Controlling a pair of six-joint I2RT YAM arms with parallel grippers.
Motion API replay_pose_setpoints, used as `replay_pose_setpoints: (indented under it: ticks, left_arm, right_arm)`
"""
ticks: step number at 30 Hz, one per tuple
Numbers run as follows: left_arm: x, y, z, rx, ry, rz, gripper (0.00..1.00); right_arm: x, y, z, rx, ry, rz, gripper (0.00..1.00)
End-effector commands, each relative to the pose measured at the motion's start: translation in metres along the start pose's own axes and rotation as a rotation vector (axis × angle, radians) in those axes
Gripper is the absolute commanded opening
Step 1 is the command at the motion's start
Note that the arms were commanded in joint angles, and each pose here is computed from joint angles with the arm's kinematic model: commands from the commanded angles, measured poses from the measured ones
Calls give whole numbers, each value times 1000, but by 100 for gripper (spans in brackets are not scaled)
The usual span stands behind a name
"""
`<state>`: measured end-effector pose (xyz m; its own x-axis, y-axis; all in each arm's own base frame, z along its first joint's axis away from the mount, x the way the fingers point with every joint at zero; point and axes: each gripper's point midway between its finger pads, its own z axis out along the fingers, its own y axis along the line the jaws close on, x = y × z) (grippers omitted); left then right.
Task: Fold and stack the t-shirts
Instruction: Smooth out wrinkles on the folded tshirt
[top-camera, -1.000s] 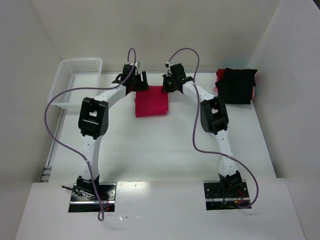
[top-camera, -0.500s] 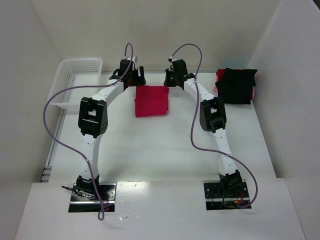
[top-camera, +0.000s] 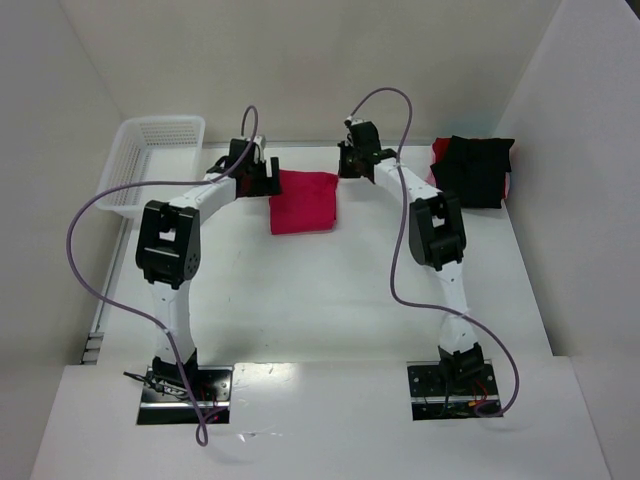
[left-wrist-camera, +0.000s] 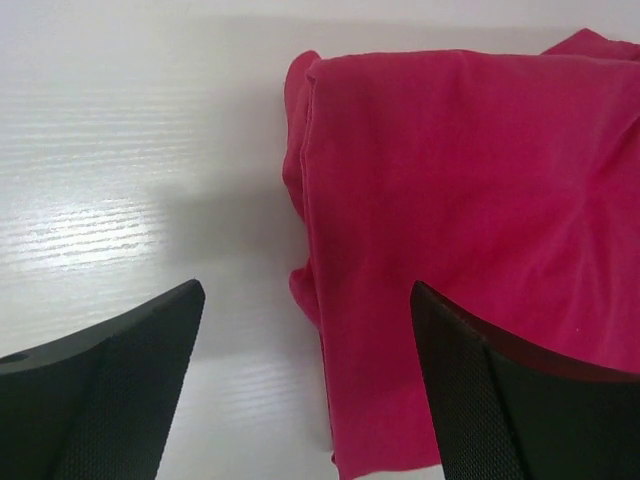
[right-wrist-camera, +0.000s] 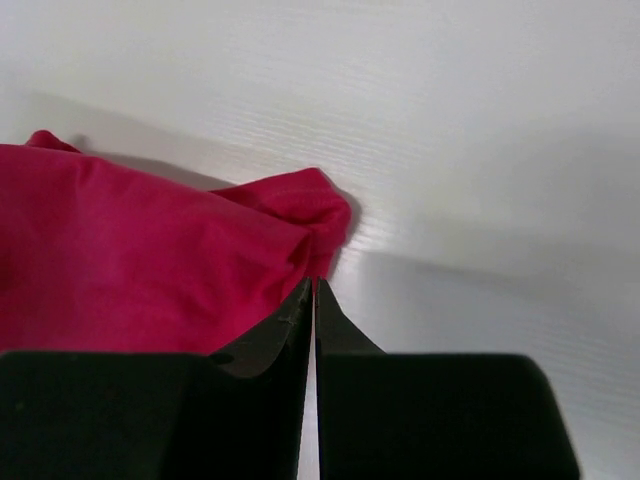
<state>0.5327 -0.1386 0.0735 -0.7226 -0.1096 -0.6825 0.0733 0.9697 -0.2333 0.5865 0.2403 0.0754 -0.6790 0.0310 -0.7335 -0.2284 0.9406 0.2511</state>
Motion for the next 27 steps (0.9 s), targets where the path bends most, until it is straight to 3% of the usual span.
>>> replay_pose_setpoints:
  ticks: [1, 4, 13, 21, 27]
  left_arm:
    - [-31, -8, -24, 20, -94, 19, 92]
    - [-33, -14, -31, 50, -97, 12, 93]
    - [-32, -29, -31, 132, -94, 8, 93]
    - [-25, -65, -42, 355, -69, 61, 95]
    - [7, -78, -27, 408, 39, 67, 95]
  right_arm:
    - [-94, 12, -73, 30, -274, -42, 8]
    - [-106, 27, -94, -35, -310, -52, 9]
    - [-59, 70, -66, -278, -154, 14, 6]
    - [-6, 61, -10, -262, -21, 21, 3]
    - [-16, 59, 6, -241, -30, 13, 3]
